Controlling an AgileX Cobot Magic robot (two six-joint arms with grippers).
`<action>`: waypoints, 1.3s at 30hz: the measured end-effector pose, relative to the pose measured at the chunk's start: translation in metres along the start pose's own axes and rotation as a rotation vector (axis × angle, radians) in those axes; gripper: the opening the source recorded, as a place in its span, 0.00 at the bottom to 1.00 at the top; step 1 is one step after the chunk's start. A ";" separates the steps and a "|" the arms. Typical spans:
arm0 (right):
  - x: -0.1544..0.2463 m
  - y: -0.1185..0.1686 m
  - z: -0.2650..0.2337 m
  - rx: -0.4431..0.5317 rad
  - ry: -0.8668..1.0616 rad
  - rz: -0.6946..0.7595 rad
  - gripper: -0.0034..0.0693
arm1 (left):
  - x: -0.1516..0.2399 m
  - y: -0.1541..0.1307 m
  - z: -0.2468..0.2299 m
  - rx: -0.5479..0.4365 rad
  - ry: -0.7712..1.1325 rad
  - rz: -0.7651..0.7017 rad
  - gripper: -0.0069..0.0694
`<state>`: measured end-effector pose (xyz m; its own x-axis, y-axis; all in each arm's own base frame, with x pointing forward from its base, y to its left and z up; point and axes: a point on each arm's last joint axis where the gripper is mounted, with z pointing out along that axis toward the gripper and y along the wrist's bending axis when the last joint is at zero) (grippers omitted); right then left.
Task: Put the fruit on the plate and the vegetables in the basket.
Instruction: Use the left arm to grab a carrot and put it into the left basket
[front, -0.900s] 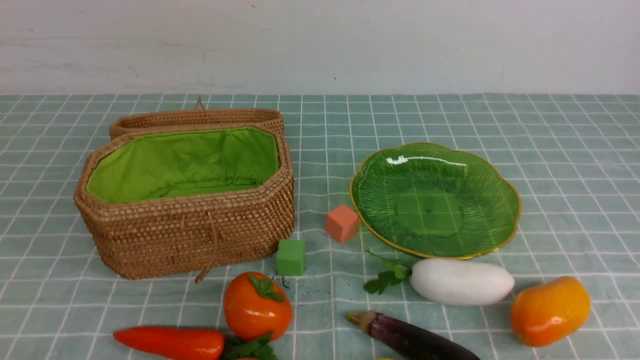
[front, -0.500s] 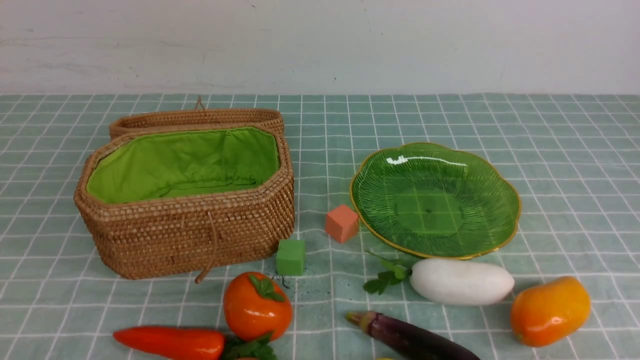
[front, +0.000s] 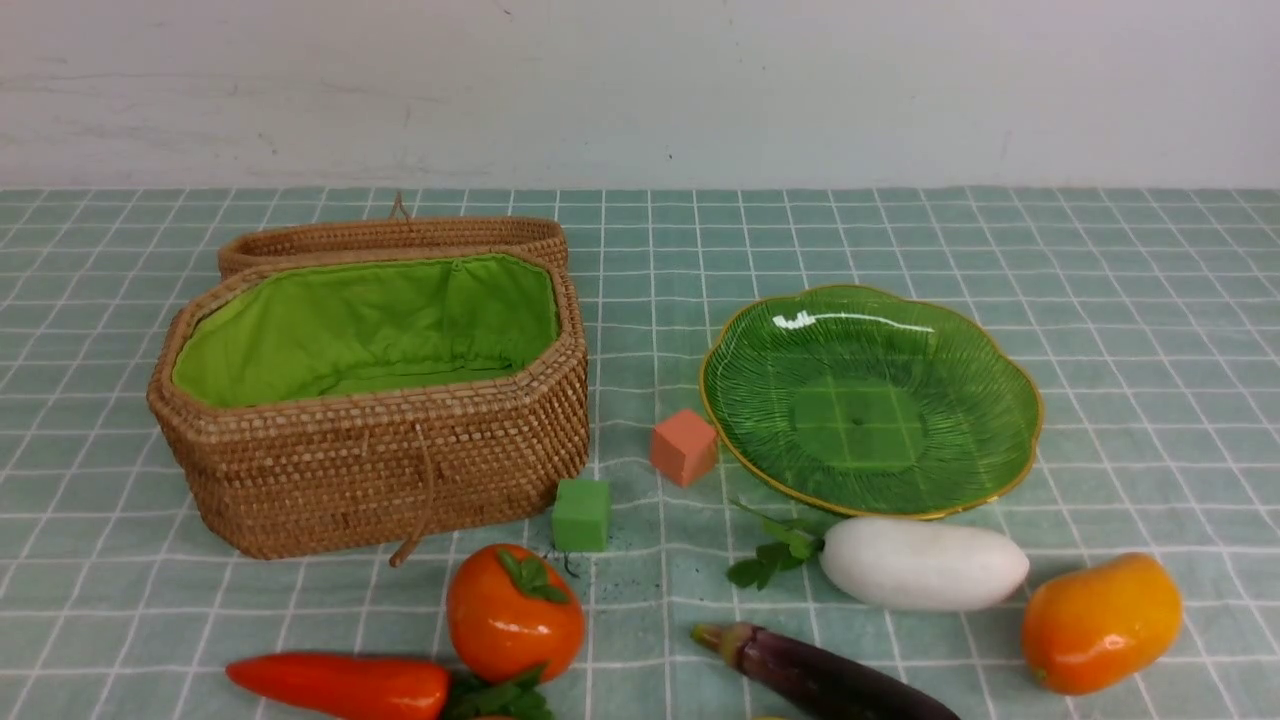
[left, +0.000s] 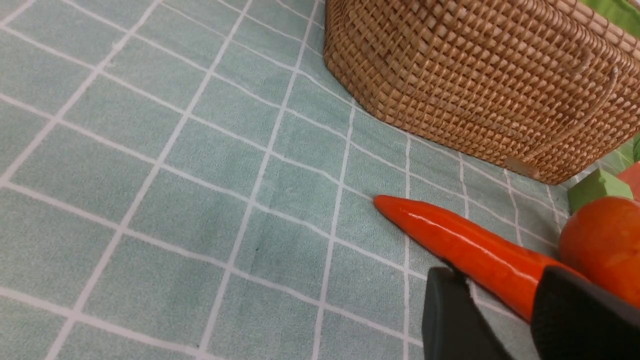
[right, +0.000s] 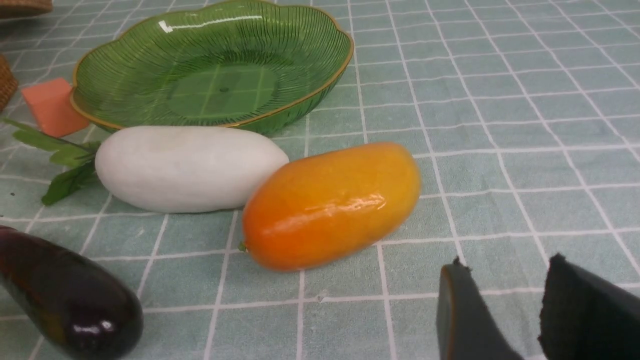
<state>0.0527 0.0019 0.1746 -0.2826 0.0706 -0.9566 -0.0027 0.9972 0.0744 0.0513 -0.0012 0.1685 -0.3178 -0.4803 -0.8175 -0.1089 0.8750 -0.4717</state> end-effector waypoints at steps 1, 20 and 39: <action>0.000 0.000 0.000 0.000 0.000 0.000 0.38 | -0.001 0.001 0.000 -0.009 -0.010 0.035 0.40; 0.000 0.000 0.000 0.000 0.000 0.000 0.38 | -0.066 -0.046 -0.035 0.410 -0.505 -0.045 0.40; 0.000 0.000 0.000 0.000 0.000 0.000 0.38 | -0.166 -0.079 -0.044 -0.261 0.100 -0.004 0.40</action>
<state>0.0527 0.0019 0.1746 -0.2826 0.0706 -0.9566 -0.0027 0.9972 0.0744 0.0707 0.0116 0.3560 -0.4070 -0.4869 -0.7728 -0.3449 0.8654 -0.3635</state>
